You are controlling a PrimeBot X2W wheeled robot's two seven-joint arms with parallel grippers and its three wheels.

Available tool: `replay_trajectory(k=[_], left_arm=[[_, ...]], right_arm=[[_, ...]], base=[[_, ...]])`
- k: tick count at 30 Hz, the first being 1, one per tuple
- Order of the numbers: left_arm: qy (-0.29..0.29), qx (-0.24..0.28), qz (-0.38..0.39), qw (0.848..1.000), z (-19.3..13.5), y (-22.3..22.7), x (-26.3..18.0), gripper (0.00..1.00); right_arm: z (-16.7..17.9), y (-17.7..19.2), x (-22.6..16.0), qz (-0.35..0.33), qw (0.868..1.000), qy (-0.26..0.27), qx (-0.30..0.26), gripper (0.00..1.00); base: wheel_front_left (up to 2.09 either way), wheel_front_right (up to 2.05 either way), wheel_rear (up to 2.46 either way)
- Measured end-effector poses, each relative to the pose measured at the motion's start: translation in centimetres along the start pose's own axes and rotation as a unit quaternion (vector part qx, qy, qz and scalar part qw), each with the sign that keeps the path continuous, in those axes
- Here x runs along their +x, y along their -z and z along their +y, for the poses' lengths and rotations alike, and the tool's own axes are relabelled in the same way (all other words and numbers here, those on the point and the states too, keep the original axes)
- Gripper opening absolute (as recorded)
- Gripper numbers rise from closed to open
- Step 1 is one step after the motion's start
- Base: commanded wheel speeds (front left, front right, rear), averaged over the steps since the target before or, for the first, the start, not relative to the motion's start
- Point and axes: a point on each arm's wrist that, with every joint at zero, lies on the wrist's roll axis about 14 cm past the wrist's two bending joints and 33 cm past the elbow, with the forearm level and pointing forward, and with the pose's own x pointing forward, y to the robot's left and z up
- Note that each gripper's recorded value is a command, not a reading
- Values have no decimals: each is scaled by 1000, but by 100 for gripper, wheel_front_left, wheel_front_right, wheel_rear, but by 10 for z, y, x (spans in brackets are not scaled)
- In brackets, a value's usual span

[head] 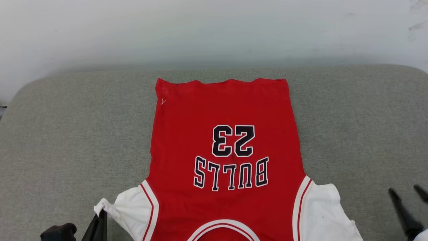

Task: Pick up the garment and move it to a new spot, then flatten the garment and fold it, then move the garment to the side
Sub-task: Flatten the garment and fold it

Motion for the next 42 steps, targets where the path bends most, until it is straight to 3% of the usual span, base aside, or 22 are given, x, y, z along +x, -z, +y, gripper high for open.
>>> replay_trajectory(k=[2, 4, 8, 9, 10, 13, 18, 24, 25, 32, 42], left_arm=[[3, 2, -8, 1000, -3, -5, 3, 0], [5, 5, -18, 1000, -8, -12, 8, 0], [13, 11, -32, 999, -15, -21, 17, 0], [13, 11, -32, 999, -15, -21, 17, 0], [17, 11, -41, 999, -19, -26, 24, 0], [18, 6, -48, 999, -25, -30, 34, 0], [16, 2, -48, 999, -29, -27, 49, 0], [9, 0, -50, 999, -28, -25, 65, 0], [5, 0, -45, 999, -27, -20, 69, 0], [-7, 5, -39, 999, -19, -11, 82, 0], [-21, 11, -22, 999, -11, 7, 96, 0]], right_arm=[[-11, -35, 10, -43, 999, 7, -17, 100], [-23, -94, 25, -114, 993, 17, -34, 100], [-20, -159, 49, -174, 982, 3, -70, 100], [-20, -159, 49, -174, 982, 3, -70, 100], [-13, -190, 65, -201, 976, -11, -84, 100], [5, -221, 95, -204, 972, -41, -106, 100], [39, -241, 152, -154, 977, -89, -122, 100], [62, -225, 214, -33, 986, -119, -115, 100], [68, -204, 234, 36, 985, -129, -110, 100], [86, -139, 282, 224, 957, -144, -117, 100], [117, -60, 330, 325, 925, -160, -115, 100]], base=[[0, 0, 0], [0, 0, 0], [0, 0, 0], [0, 0, 0], [0, 0, 0], [0, 0, 0], [0, 0, 0], [0, 0, 0], [0, 0, 0], [0, 0, 0], [0, 0, 0]])
